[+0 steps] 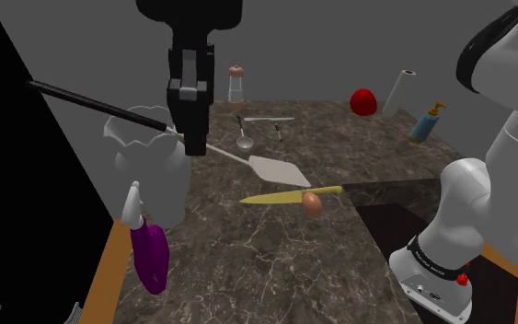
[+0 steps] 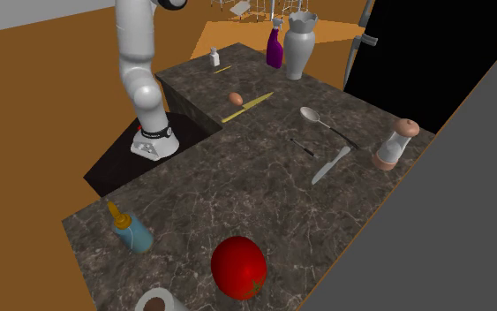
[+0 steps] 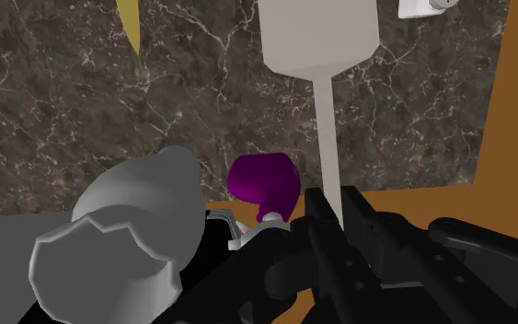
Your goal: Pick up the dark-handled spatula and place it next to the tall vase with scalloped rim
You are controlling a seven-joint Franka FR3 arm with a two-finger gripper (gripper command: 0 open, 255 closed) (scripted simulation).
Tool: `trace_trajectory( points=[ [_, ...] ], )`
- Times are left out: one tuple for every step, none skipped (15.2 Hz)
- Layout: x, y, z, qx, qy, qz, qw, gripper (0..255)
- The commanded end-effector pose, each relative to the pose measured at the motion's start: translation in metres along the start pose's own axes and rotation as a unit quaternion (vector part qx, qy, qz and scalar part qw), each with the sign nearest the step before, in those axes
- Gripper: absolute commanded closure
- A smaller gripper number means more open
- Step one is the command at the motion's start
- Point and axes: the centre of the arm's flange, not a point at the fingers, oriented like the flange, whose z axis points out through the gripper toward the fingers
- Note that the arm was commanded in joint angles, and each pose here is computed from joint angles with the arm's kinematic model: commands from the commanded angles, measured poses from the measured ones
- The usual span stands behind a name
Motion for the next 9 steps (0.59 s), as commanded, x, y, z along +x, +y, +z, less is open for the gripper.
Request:
trace_trajectory(
  points=[
    [0.004, -0.005, 0.008, 0.000, 0.000, 0.001, 1.0000, 255],
    [0.004, -0.005, 0.014, 0.000, 0.000, 0.001, 1.0000, 255],
    [0.003, -0.005, 0.019, 0.000, 0.000, 0.001, 1.0000, 255],
    [0.003, -0.005, 0.024, 0.000, 0.000, 0.001, 1.0000, 255],
    [0.003, -0.005, 0.029, 0.000, 0.000, 0.001, 1.0000, 255],
    [0.002, -0.005, 0.035, 0.000, 0.000, 0.001, 1.0000, 255],
    [0.002, -0.005, 0.040, 0.000, 0.000, 0.001, 1.0000, 255],
    [0.002, -0.005, 0.045, 0.000, 0.000, 0.001, 1.0000, 255],
    [0.001, -0.005, 0.050, 0.000, 0.000, 0.001, 1.0000, 255]
  ],
)
